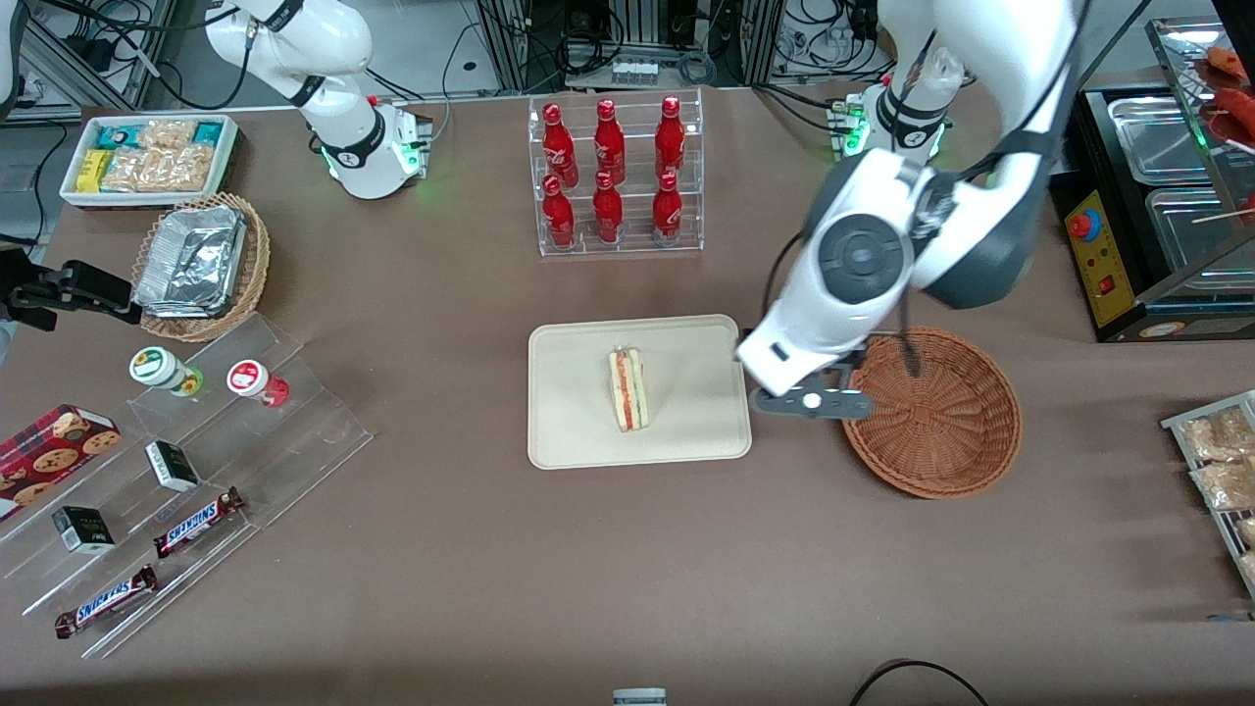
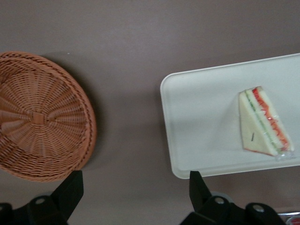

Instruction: Place sandwich from basket to tray

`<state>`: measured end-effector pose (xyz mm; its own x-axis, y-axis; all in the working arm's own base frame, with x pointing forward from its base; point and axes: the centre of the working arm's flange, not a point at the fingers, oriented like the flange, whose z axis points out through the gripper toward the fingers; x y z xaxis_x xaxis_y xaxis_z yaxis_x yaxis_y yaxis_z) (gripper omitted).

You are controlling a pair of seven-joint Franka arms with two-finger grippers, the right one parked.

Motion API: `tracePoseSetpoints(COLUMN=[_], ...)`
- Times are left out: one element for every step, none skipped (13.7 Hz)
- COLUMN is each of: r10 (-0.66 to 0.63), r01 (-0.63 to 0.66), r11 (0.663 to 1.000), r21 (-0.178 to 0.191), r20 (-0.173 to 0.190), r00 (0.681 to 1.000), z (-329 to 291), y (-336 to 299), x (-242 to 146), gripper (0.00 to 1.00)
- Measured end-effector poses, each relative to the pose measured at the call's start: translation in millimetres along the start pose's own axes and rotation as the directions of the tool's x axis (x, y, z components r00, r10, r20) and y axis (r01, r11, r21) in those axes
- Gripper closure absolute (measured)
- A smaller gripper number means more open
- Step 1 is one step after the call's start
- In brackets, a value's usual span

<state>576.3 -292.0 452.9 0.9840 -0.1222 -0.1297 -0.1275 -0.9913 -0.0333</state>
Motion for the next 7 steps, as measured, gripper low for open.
tracePoseSetpoints(r10=[0.014, 0.025, 0.029, 0.030, 0.030, 0.032, 0.032], r01=[-0.014, -0.025, -0.029, -0.030, -0.030, -0.031, -0.032], r11=[1.000, 1.000, 1.000, 1.000, 1.000, 0.999, 0.999], r21=[-0.002, -0.002, -0.003, -0.005, -0.006, -0.005, -0.002], r20=[0.003, 0.004, 0.003, 0.001, 0.000, 0.009, 0.026], r00=[1.000, 1.000, 1.000, 1.000, 1.000, 0.999, 0.999], z=[-3.1, -6.7, -11.0, -16.2, -22.3, -28.9, -34.8], y=[-18.4, -37.4, -56.4, -73.9, -89.6, -103.1, -115.5], x=[-3.4, -6.8, -10.8, -15.9, -22.5, -30.2, -38.1], gripper=[0.00, 0.00, 0.00, 0.00, 0.00, 0.00, 0.00])
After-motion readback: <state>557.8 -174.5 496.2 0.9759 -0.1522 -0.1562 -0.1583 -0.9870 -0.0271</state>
